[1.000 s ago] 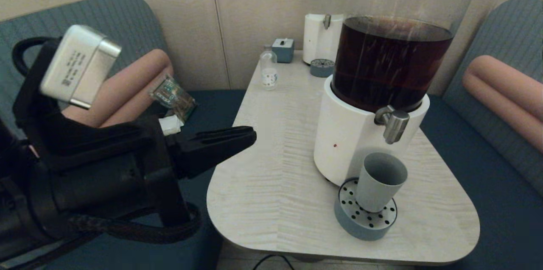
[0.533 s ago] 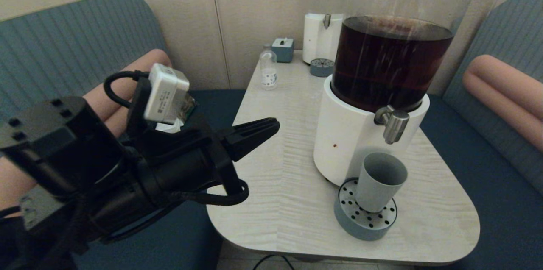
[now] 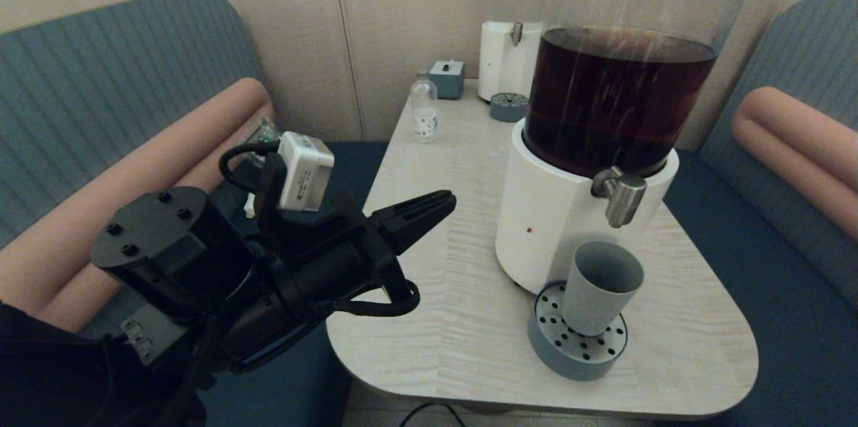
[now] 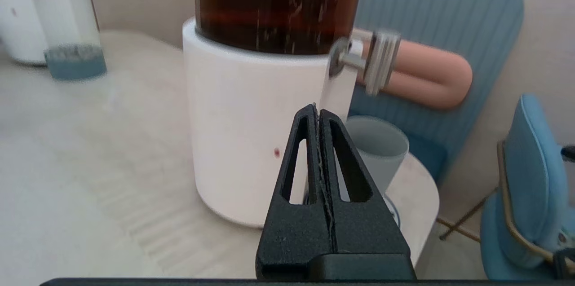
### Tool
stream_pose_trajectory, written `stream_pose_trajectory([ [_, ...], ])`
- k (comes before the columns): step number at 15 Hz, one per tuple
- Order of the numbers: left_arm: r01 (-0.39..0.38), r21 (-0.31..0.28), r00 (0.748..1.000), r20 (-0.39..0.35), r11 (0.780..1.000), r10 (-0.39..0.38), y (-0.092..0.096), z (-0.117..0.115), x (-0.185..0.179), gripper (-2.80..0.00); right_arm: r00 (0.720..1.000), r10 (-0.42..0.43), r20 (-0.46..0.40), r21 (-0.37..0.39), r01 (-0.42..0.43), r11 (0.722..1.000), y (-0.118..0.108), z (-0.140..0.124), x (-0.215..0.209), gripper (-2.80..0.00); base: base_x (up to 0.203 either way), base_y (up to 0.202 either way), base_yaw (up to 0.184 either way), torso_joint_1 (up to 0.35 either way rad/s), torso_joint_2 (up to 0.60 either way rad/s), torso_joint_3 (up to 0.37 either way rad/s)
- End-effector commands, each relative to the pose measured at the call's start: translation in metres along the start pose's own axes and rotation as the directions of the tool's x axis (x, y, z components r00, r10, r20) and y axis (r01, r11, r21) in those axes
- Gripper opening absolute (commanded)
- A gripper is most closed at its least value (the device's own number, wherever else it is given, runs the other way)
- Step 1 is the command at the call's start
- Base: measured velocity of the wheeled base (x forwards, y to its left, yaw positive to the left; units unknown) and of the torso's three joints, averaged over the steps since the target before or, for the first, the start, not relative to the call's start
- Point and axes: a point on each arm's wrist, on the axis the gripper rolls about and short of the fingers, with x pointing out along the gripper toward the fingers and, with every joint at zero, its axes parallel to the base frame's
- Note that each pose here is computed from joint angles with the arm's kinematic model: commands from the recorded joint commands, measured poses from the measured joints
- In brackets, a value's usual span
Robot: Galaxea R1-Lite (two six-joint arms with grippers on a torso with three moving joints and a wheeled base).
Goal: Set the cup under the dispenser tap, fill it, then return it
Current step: Place the cup next to the water dispenser
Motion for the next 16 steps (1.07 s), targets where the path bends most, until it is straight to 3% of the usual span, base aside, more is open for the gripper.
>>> stream_pose_trajectory([
  [1,0.003,-0.013,0.999,-0.032,1.0,-0.004,-0.001,-0.01,-0.002,-2.8,1.0,0.002,-0.001,-0.001,-0.002,1.0,0.0,0.0,0.0,-2.8,0.0,0.0,0.0,0.0,0.0,0.0],
  [4,0.05,-0.059,0.99,-0.127,0.997,-0.058,-0.017,-0.034,-0.007,-2.8,1.0,0.002,-0.001,-0.001,-0.002,1.0,0.0,0.0,0.0,-2.8,0.0,0.0,0.0,0.0,0.0,0.0],
  [7,0.08,-0.077,0.985,-0.15,0.994,-0.091,-0.025,-0.042,-0.002,-2.8,1.0,0.002,-0.001,-0.001,-0.002,1.0,0.0,0.0,0.0,-2.8,0.0,0.0,0.0,0.0,0.0,0.0],
  [8,0.082,-0.078,0.984,-0.154,0.994,-0.093,-0.026,-0.044,-0.002,0.0,1.0,0.002,0.0,-0.001,-0.002,1.0,0.0,0.0,0.0,-2.8,0.0,0.0,0.0,0.0,0.0,0.0],
  [16,0.114,-0.1,0.976,-0.176,0.988,-0.131,-0.035,-0.055,0.006,0.0,1.0,0.002,-0.001,-0.001,-0.002,1.0,0.0,0.0,0.0,-2.8,0.0,0.0,0.0,0.0,0.0,0.0],
])
